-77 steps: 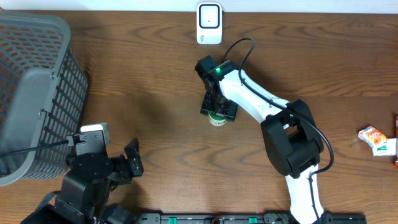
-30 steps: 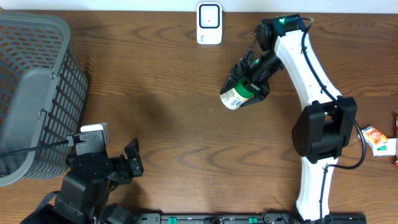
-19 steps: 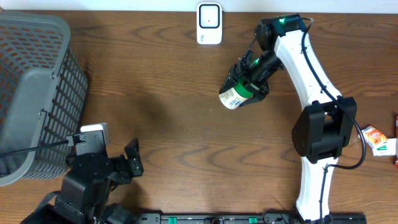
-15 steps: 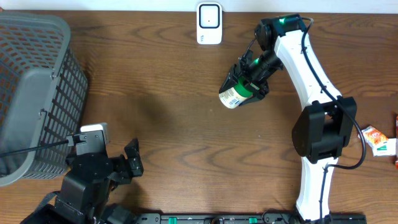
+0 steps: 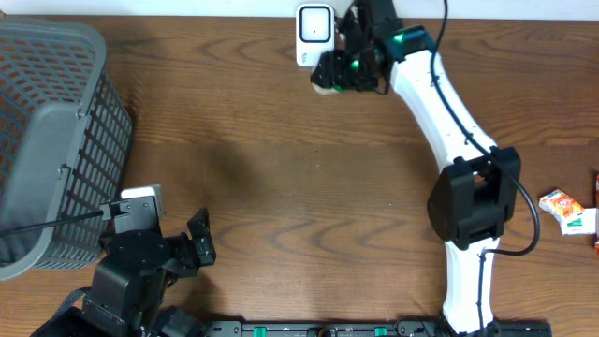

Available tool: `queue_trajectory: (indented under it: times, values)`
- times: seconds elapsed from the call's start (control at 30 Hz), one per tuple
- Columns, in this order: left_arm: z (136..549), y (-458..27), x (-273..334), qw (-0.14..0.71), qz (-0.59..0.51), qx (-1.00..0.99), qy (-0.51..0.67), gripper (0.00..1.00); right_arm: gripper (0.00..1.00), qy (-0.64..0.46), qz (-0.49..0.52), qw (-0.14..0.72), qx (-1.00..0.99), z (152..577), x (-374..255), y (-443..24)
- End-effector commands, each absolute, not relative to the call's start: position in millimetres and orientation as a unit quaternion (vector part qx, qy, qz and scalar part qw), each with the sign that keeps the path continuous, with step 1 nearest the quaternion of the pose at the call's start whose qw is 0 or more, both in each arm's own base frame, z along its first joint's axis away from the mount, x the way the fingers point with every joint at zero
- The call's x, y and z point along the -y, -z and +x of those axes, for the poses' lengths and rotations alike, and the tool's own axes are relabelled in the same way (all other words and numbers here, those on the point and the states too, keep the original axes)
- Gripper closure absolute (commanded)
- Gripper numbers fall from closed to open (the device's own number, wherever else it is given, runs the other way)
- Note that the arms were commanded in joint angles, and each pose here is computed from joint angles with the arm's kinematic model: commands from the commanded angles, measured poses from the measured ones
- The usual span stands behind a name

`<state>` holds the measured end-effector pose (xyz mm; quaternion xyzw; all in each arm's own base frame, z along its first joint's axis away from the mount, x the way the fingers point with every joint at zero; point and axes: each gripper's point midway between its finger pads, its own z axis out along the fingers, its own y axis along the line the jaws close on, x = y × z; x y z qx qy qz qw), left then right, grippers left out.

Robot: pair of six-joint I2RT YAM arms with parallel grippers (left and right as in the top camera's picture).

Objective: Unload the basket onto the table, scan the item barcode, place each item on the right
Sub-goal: 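Hold the jar label against the scanner window with the right gripper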

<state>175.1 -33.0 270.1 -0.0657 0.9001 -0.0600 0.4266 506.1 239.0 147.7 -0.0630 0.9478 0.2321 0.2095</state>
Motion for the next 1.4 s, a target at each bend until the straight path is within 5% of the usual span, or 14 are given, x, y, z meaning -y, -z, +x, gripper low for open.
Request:
queue_trajectory:
  times: [0.0, 0.23, 0.77, 1.37]
  values:
    - [176.6, -266.9, 30.0, 0.424, -0.072, -0.901, 0.05, 0.03, 0.49, -0.163, -0.101, 0.281, -0.941, 527.8, -240.1, -153.2]
    - [176.6, -266.9, 30.0, 0.424, -0.072, -0.901, 0.05, 0.03, 0.49, -0.138, -0.093, 0.382, -0.909, 572.3, -246.8, -157.5]
    - [176.6, -266.9, 30.0, 0.424, -0.072, -0.901, 0.05, 0.03, 0.44, -0.087, -0.086, 0.49, -0.863, 643.3, -251.4, -85.5]
    - [176.6, -266.9, 30.0, 0.424, -0.072, -0.901, 0.05, 0.03, 0.5, -0.083, -0.128, 0.582, -0.799, 659.4, -269.3, -136.2]
